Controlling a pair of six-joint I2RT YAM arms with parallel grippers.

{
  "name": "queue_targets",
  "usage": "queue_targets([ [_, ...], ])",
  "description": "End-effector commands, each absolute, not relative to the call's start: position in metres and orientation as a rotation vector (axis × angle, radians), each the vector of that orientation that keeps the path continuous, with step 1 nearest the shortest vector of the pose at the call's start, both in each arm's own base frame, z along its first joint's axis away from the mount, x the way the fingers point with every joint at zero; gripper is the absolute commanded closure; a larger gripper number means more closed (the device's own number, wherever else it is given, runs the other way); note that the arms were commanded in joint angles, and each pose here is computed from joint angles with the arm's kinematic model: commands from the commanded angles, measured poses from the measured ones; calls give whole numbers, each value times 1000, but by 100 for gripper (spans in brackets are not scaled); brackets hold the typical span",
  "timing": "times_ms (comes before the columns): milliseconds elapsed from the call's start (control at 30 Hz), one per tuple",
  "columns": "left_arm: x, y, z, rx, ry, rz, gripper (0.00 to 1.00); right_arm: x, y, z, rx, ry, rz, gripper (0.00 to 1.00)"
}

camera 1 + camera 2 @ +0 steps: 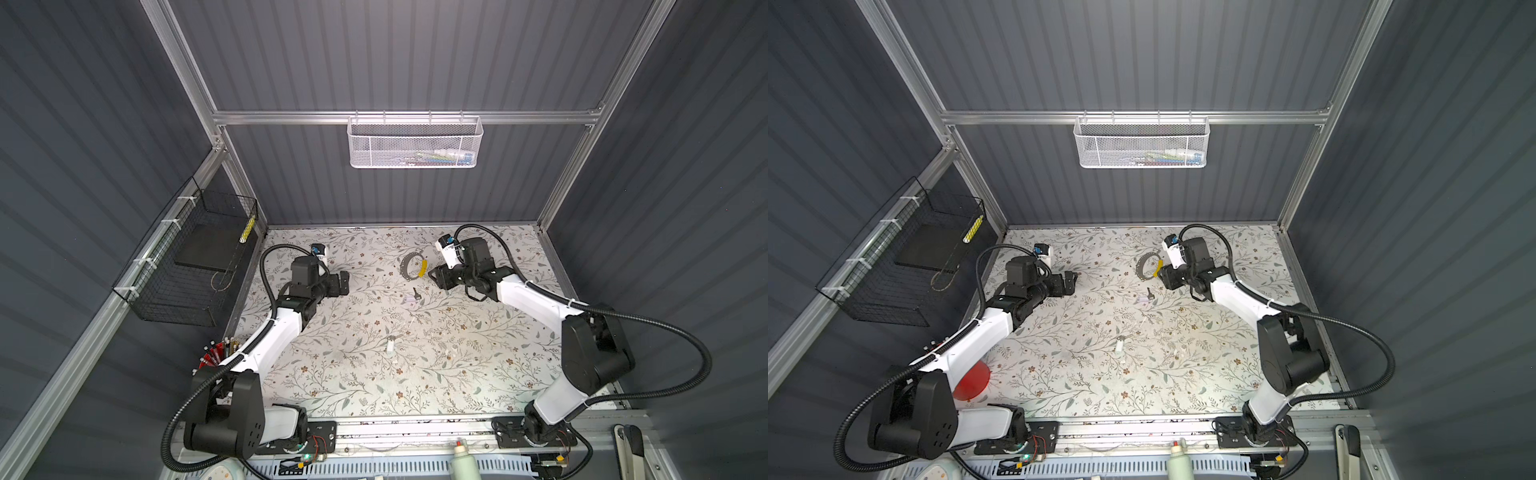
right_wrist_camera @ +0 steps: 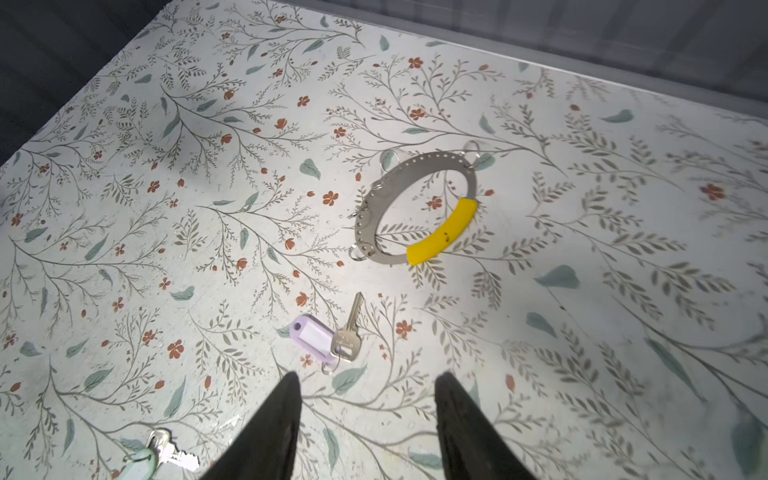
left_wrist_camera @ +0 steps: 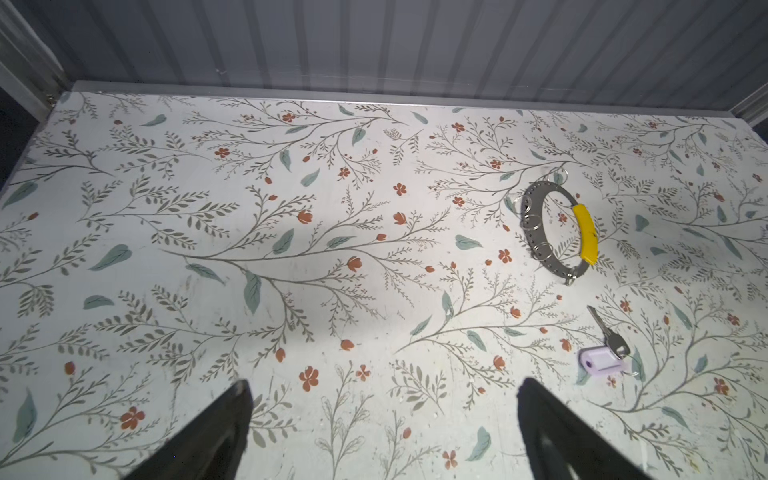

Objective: Put the keys on the keyring
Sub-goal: 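Move the right gripper over the steel keyring hoop while the left arm advances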

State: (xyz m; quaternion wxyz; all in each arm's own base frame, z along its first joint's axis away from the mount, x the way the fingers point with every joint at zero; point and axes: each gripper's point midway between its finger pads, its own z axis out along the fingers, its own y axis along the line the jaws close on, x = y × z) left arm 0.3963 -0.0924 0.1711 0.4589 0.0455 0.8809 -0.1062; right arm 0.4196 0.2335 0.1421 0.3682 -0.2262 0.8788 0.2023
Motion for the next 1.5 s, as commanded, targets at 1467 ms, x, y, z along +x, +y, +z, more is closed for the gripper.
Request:
queue_targets([
  [1467,399,-138,132,169,2326,-394,5,486,307,49,43,2790,362,61],
])
